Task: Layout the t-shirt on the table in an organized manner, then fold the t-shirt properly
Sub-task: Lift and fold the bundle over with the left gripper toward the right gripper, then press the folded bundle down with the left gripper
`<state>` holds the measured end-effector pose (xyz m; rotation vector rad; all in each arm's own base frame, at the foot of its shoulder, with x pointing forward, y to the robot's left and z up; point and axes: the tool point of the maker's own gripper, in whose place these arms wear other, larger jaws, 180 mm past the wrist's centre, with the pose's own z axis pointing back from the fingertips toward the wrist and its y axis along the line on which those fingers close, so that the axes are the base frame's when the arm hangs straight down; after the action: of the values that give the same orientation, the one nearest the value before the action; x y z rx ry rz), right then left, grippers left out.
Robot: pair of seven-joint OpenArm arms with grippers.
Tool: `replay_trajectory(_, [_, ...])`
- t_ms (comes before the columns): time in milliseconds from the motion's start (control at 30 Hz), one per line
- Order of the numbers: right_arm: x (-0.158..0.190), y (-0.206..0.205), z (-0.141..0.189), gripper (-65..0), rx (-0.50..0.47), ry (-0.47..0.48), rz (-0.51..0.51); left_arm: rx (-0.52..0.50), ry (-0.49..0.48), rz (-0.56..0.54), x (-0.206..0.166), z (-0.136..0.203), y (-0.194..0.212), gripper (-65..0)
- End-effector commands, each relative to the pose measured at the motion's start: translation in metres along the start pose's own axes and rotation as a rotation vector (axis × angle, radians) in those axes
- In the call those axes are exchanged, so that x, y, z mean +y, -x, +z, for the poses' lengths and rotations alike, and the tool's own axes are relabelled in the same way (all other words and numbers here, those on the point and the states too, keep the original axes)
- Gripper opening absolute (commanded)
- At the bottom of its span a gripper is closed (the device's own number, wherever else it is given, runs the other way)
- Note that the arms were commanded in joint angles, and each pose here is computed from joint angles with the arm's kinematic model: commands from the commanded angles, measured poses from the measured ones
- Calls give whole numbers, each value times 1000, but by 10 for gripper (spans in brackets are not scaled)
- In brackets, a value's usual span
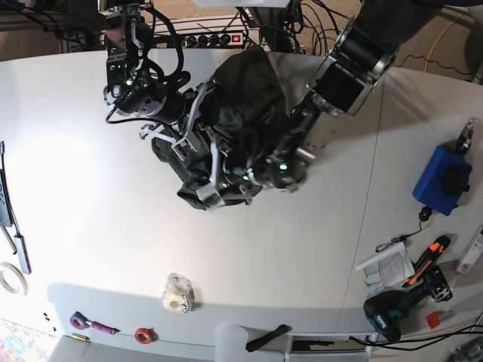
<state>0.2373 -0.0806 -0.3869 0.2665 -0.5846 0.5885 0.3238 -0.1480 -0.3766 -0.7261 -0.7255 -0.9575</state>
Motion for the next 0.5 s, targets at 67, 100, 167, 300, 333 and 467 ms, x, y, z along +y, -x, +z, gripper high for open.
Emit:
replay_trajectory(67, [-2,5,2,-650,26,11,7,-18,-54,-71,9,-11,-33,-650])
replay_trajectory(100, [-2,5,2,-650,26,11,7,-19,-99,-76,19,-11,-37,-650])
replay_trajectory(167, [-2,5,2,-650,27,11,7,-71,-198,-50,41,-5,-51,-650])
replay_trajectory(300, [-2,5,2,-650,30,11,7,-231,-420,89,97,26,-76,-650])
replay_trajectory(333, [-2,6,2,-650,30,11,7,-248,-486,127,114,37,-76,-650])
replay_trajectory(467, [-2,6,2,-650,31,11,7,-289,-642,254,164,80,-64,-650])
